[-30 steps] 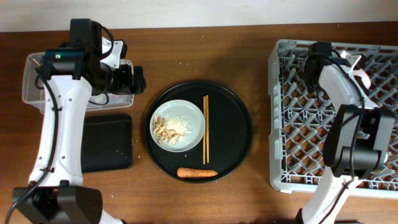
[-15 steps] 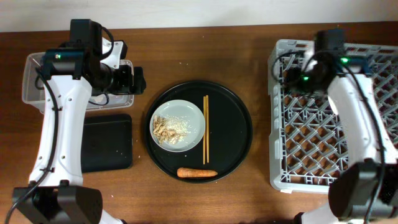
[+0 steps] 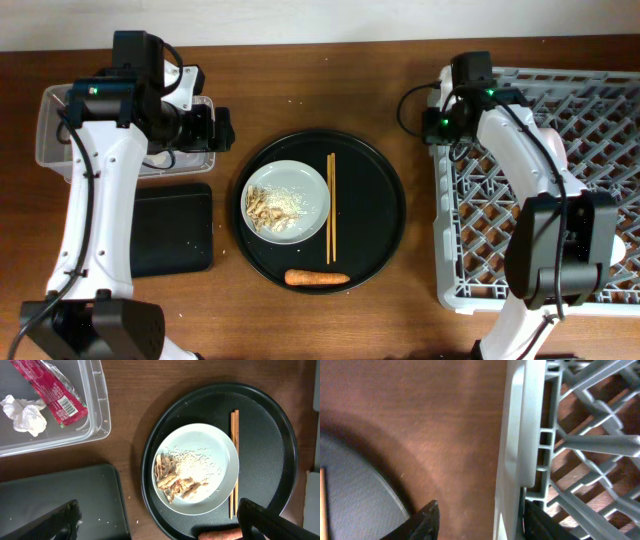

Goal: Sort waste into correct bins and load items into the dishwasher rack

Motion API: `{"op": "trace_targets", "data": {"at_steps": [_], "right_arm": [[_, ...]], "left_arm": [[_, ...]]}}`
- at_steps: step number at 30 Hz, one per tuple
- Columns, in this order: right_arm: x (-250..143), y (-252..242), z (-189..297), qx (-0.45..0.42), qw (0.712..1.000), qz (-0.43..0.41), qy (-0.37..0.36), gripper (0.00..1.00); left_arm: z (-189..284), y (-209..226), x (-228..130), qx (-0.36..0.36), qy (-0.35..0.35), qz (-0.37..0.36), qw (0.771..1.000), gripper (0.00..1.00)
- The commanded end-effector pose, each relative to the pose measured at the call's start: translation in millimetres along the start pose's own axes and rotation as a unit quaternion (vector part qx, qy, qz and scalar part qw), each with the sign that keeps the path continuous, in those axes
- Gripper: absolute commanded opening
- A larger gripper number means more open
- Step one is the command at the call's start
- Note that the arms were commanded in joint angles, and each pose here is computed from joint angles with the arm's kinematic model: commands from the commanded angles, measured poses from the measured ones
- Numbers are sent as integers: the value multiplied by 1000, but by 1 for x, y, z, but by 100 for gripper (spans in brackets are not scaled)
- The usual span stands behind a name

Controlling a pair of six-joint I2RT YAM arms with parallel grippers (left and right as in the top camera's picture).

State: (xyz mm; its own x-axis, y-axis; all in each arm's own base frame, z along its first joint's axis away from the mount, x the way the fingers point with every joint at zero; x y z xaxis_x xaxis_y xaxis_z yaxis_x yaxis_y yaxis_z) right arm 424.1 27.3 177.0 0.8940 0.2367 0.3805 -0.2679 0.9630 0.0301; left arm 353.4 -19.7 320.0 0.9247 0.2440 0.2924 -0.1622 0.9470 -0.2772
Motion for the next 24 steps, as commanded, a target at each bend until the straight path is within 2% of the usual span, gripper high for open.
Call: {"op": "trace_targets", "data": {"at_steps": [1,5,9,10,12,15,18,20,24], "right_arm": [[-2,26,-4,144,987,70,-11,53],[-3,26,-4,143,987,69,-7,54],[-2,19,-4,100,993,67,-2,64],[2,13,6,62,996,68,0,69],[14,2,35,5,998,56,-22,72],[22,1,114,-22,995,55,-78,72],[-3,22,135,16,998,60,-27,75],[-13,43,131,47,996,78,16,75],[-21,71,129,72,991,105,50,75]], "left_arm": [[5,-1,-1,-5,-6,1,1000,99],[5,-1,-1,-5,-5,1,1000,99],[5,-1,-1,-5,-5,1,1000,99],[5,0,-1,-5,-5,1,1000,99],[5,0,-1,-5,-5,1,1000,99],[5,-1,0,-5,-6,1,1000,99],[5,-1,0,-6,-7,1,1000,99],[2,-1,1,-5,-4,1,1000,99],[-8,-3,-5,18,11,-7,1000,99]]}}
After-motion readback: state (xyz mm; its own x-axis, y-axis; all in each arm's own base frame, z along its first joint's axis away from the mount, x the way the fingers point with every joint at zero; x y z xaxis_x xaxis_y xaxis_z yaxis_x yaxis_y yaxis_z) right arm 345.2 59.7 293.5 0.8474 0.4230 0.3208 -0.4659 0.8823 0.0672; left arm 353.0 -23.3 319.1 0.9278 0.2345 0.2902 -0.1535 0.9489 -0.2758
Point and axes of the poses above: each gripper's point midway between its finger pads, its own z axis back along the fingers, its own y axis along the line the jaws close on, x = y × z, the point moved 10 cm from there along z, back along the fingers, and after that the axes turned 15 degrees about z, right-handed, at the moved point
